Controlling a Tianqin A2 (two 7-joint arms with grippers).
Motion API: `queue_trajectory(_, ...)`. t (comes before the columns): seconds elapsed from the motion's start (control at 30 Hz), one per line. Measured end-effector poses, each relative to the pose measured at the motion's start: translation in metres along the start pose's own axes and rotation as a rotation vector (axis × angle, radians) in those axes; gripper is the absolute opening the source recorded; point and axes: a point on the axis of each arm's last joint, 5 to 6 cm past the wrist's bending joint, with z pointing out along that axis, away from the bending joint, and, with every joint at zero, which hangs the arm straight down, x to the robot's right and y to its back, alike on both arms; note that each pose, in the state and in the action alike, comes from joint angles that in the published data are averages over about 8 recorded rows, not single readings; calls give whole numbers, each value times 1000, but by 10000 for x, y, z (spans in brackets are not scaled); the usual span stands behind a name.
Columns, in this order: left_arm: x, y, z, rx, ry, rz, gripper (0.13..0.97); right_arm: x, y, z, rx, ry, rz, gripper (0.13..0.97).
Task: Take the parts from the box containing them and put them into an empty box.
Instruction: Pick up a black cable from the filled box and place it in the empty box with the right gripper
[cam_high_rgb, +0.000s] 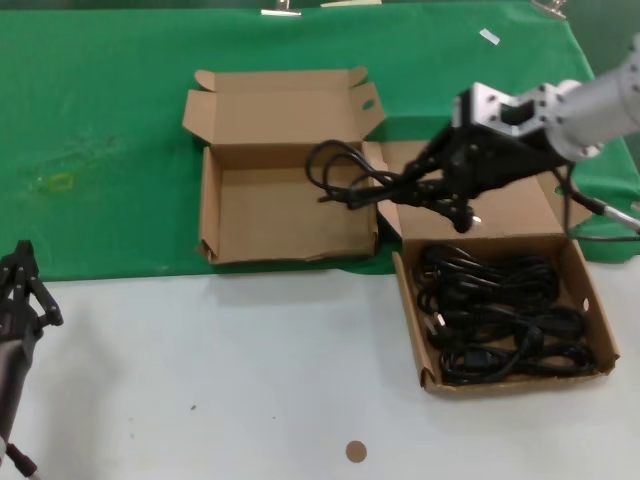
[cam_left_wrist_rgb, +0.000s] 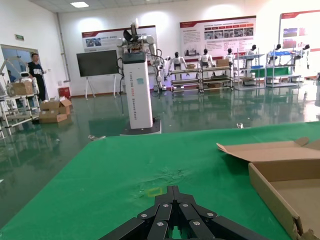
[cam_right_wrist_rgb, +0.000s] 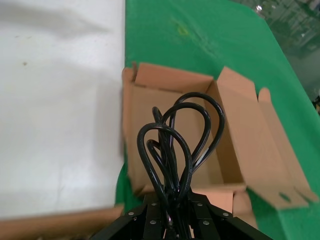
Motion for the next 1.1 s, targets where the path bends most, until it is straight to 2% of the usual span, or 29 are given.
queue_trajectory(0.5, 0, 0, 0, 0, 0, 0, 144, 380, -475, 719, 35, 50, -18, 217)
queue_trajectory(0.77, 0, 0, 0, 0, 0, 0, 144, 379, -681, 931, 35, 87, -22, 217)
queue_trajectory(1.1, 0, 0, 0, 0, 0, 0, 144, 320, -803, 1086, 40, 120, -31, 217)
